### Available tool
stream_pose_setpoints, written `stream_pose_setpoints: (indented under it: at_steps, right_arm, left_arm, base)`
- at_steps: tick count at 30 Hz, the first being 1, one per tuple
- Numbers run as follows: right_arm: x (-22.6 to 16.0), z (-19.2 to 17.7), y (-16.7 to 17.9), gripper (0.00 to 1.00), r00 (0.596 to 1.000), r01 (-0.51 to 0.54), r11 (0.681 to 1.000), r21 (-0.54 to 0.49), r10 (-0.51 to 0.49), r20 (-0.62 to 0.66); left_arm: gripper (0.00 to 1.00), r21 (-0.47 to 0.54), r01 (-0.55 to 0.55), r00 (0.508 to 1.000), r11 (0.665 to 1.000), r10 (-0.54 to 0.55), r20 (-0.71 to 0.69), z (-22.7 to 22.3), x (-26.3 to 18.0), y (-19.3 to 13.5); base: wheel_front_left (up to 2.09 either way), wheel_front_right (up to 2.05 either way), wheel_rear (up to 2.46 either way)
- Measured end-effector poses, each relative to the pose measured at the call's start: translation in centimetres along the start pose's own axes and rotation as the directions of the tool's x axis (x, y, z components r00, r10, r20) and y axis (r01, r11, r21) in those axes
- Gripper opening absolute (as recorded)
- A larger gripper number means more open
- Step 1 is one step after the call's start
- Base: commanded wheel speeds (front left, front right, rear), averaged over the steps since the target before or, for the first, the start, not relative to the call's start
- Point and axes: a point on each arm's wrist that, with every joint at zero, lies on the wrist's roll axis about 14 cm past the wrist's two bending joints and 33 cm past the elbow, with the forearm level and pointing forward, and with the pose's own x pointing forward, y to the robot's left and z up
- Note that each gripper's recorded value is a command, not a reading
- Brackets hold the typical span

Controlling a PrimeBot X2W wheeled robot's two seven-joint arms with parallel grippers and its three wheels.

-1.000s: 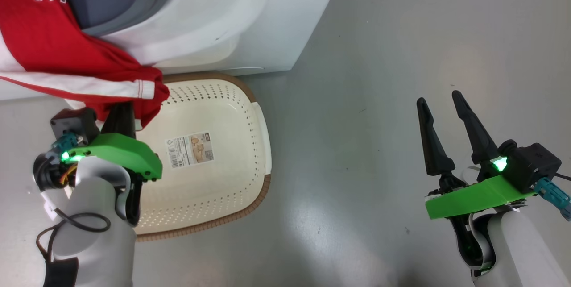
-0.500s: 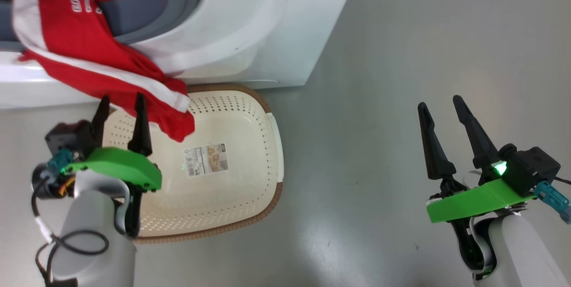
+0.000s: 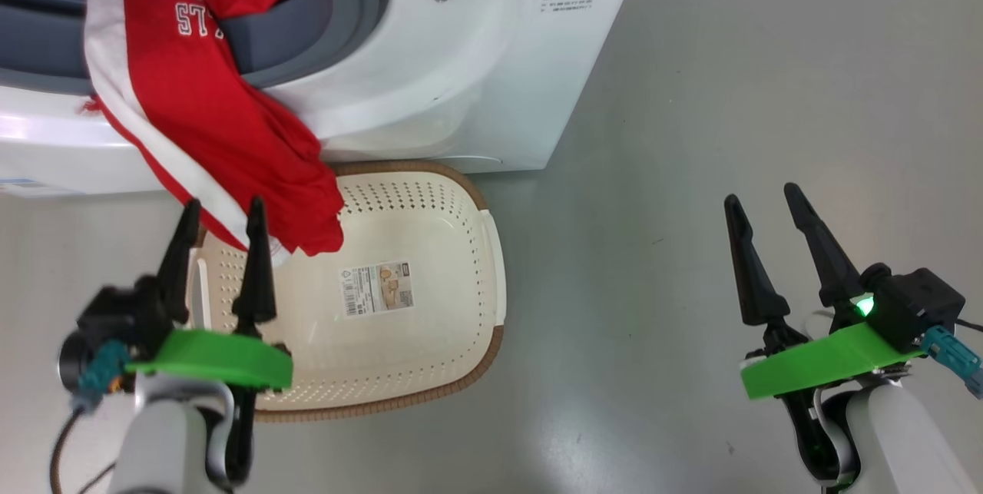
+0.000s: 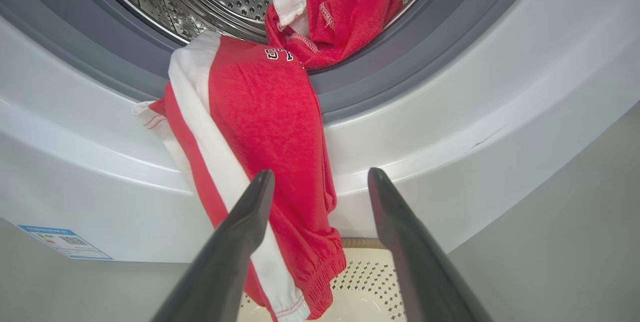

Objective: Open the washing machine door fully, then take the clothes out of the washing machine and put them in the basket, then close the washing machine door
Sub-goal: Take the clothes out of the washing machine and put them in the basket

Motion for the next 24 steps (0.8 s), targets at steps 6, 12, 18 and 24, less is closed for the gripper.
stream_pose_setpoints:
  at_steps: [6, 12, 18, 24]
  right_arm:
    - [-0.5, 0.0, -0.1, 1.00, 1.000, 0.002, 1.000, -0.004, -0.002, -0.006]
    - [-0.8, -0.3, -0.3, 1.00, 1.000, 0.008, 1.000, -0.004, -0.009, -0.013]
    - [-0.8, -0.5, -0.4, 1.00, 1.000, 0.011, 1.000, -0.004, -0.011, -0.018]
    - [-0.7, -0.9, -0.7, 1.00, 0.999, 0.018, 1.000, -0.002, -0.018, -0.028]
  left_arm:
    - [1.00, 0.012, -0.032, 0.999, 0.999, 0.032, 0.044, 1.2, -2.1, 0.4]
    - [1.00, 0.007, -0.050, 0.998, 0.999, 0.049, 0.037, 0.8, -3.5, 0.1]
    - [1.00, 0.006, -0.048, 0.998, 0.999, 0.048, 0.041, 0.9, -3.3, -0.1]
    - [1.00, 0.027, -0.036, 0.997, 0.999, 0.034, 0.065, 1.6, -1.9, -0.4]
  base:
    - [0.00, 0.00, 0.00]
    - [0.00, 0.00, 0.00]
    - [0.00, 0.00, 0.00]
    - [0.00, 0.00, 0.00]
